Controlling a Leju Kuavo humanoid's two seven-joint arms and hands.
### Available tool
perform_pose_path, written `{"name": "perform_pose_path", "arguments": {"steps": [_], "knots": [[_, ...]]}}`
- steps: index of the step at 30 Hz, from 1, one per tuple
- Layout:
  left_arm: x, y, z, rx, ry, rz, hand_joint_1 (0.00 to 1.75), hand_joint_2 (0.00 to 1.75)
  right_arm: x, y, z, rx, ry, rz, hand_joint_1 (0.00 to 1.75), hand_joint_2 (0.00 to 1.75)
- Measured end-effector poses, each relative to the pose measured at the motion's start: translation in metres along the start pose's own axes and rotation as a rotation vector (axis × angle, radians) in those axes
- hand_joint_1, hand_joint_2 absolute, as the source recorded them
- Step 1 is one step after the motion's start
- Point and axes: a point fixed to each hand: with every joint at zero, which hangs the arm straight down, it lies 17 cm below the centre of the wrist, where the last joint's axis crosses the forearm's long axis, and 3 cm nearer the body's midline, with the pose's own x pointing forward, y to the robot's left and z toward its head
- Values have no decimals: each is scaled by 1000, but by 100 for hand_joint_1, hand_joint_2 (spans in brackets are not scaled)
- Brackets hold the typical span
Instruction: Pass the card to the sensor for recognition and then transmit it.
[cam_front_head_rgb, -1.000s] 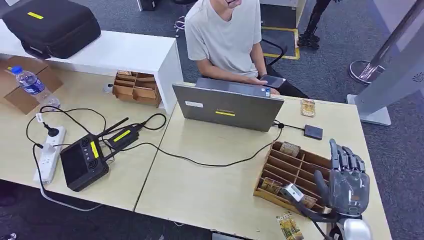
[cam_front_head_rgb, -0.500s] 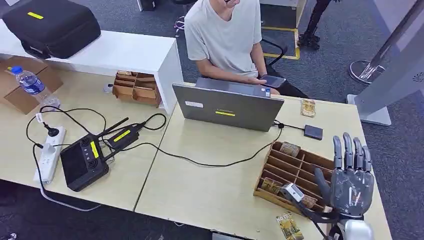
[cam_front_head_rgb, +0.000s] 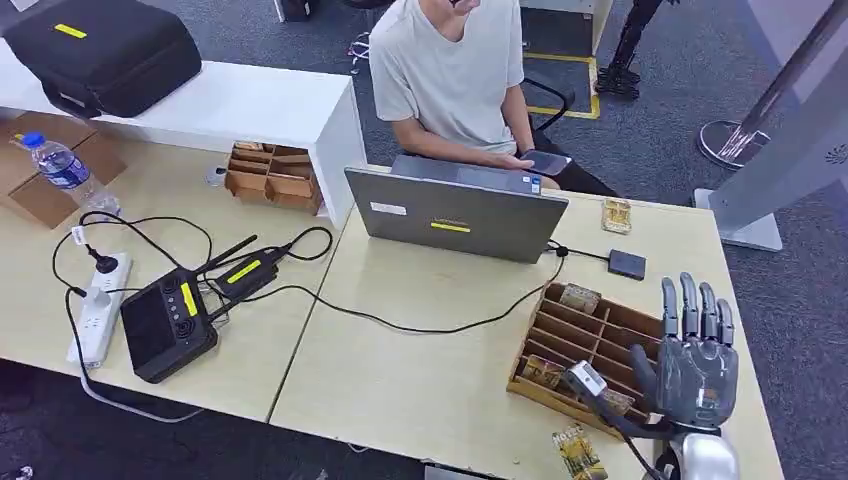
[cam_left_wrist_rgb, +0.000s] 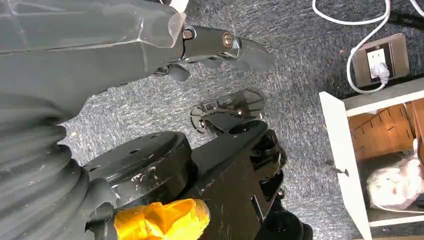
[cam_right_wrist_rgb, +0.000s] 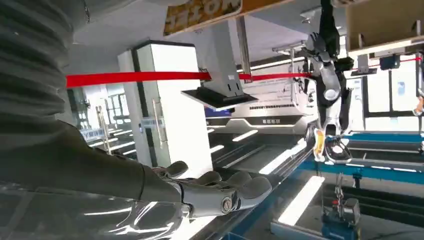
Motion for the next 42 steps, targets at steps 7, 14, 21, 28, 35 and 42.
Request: {"name": "perform_pose_path", "arguments": {"steps": [7,14,21,28,35,42], "knots": [[0,0,0,-2,0,-3,0,175,-6,12,-2,27,12,15,0,175],[0,0,0,-2,0,-3,0,175,-7,17,-5,38,12,18,0,175],[0,0,0,-1,0,-4,0,175,-7,19,-8,39,12,19,0,175],[0,0,0,-1,0,-4,0,175,-8,19,-9,40,12,20,0,175],[0,0,0,-1,0,-4,0,175,-8,20,-9,40,12,20,0,175],[0,0,0,-1,0,-5,0,175,-8,20,-10,42,12,21,0,175]]}}
